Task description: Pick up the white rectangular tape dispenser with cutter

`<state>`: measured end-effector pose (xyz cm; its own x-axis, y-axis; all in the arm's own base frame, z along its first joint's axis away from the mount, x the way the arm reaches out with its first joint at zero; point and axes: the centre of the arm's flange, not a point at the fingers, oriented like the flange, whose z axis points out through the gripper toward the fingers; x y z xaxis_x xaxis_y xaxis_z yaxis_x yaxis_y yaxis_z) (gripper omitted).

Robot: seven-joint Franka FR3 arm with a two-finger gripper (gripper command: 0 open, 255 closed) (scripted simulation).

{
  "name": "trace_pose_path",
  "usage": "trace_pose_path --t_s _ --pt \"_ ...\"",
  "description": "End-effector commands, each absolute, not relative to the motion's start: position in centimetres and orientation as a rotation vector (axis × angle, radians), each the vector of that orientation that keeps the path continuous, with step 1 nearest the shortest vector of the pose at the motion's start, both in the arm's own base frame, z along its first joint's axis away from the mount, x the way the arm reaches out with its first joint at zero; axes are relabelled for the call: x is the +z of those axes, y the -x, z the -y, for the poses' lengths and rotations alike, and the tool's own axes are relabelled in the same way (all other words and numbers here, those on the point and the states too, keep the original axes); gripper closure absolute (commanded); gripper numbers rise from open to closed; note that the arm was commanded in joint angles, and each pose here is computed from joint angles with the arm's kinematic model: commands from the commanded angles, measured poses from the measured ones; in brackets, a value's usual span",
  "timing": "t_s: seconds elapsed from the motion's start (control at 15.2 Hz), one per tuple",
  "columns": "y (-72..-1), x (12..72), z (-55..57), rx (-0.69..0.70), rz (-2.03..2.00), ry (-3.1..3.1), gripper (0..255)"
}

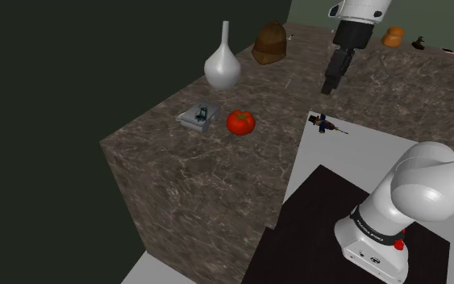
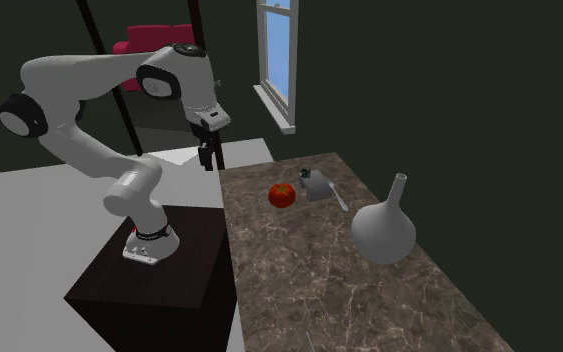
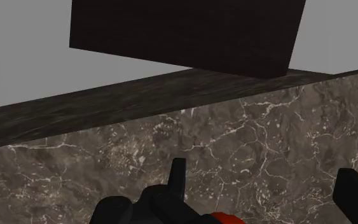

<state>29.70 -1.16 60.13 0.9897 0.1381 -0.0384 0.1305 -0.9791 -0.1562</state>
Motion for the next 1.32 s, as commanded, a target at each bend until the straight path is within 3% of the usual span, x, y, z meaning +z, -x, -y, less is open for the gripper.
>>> trace_pose_path --t_s 0.0,1.25 --pt "-29.7 60.1 1.2 0.073 0.202 2.980 0" --pt "-49.9 52.8 -10.6 0.036 0.116 2.955 0"
